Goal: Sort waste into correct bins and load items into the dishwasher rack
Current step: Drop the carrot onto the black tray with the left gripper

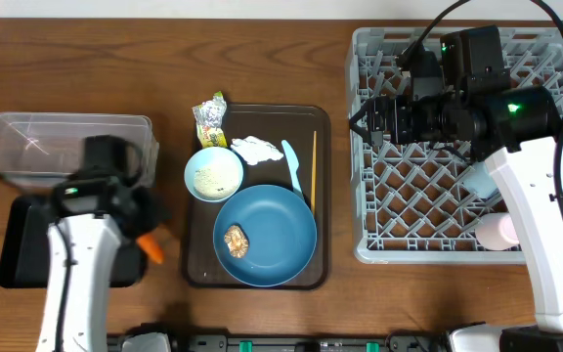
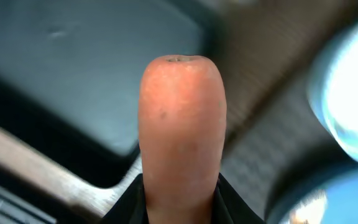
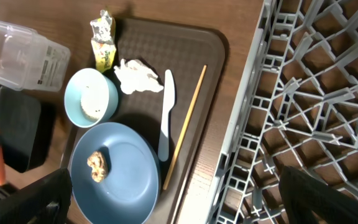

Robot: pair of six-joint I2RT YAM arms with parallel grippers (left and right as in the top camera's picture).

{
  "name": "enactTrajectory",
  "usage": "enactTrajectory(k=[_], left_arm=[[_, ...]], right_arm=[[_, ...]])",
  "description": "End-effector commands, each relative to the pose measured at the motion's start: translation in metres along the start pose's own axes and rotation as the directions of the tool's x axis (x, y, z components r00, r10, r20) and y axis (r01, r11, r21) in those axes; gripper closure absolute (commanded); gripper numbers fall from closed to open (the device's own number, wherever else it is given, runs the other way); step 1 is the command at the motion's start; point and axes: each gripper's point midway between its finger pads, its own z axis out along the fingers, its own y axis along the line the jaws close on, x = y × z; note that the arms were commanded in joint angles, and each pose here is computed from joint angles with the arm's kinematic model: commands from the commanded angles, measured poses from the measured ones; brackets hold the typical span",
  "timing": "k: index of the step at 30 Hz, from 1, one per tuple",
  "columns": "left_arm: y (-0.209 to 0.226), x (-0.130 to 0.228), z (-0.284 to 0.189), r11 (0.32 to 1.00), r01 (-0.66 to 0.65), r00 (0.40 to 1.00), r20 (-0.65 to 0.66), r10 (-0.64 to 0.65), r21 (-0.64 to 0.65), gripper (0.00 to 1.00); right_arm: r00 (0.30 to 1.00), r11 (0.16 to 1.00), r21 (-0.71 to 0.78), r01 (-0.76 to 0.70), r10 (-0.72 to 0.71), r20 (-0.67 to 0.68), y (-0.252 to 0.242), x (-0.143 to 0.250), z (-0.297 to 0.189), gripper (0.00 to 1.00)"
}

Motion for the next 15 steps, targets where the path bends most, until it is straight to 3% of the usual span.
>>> enactTrajectory(k=[1, 4, 7, 12, 15], left_arm=[[0.044, -0.013, 0.006, 0.948, 0.308, 0.952, 0.023, -0.307, -0.077, 0.93], [0.073, -0.013, 0.017, 0.860, 0.498, 0.866, 0.028, -0.499, -0.109, 0.94], [0.093, -0.016, 0.029, 0.783, 0.612, 0.790, 0.052, -0.611, -0.111, 0.93], [0.108, -0.009, 0.045, 0.696, 0.707, 0.706, 0.063, -0.706, -0.123, 0.93], [0.109, -0.003, 0.055, 0.680, 0.722, 0.691, 0.062, -0.721, -0.128, 0.93]], right_arm=[[1.000, 1.000, 0.002, 0.007, -0.006, -0.003, 0.000, 0.001, 0.001, 0.01], [1.000, 1.000, 0.002, 0.006, -0.006, -0.003, 0.000, 0.001, 0.001, 0.01], [1.000, 1.000, 0.001, 0.006, -0.006, -0.004, 0.001, 0.001, 0.001, 0.01], [1.000, 1.000, 0.002, 0.006, -0.006, -0.003, 0.000, 0.001, 0.001, 0.01], [1.000, 1.000, 0.002, 0.006, -0.006, -0.003, 0.000, 0.001, 0.001, 0.01]])
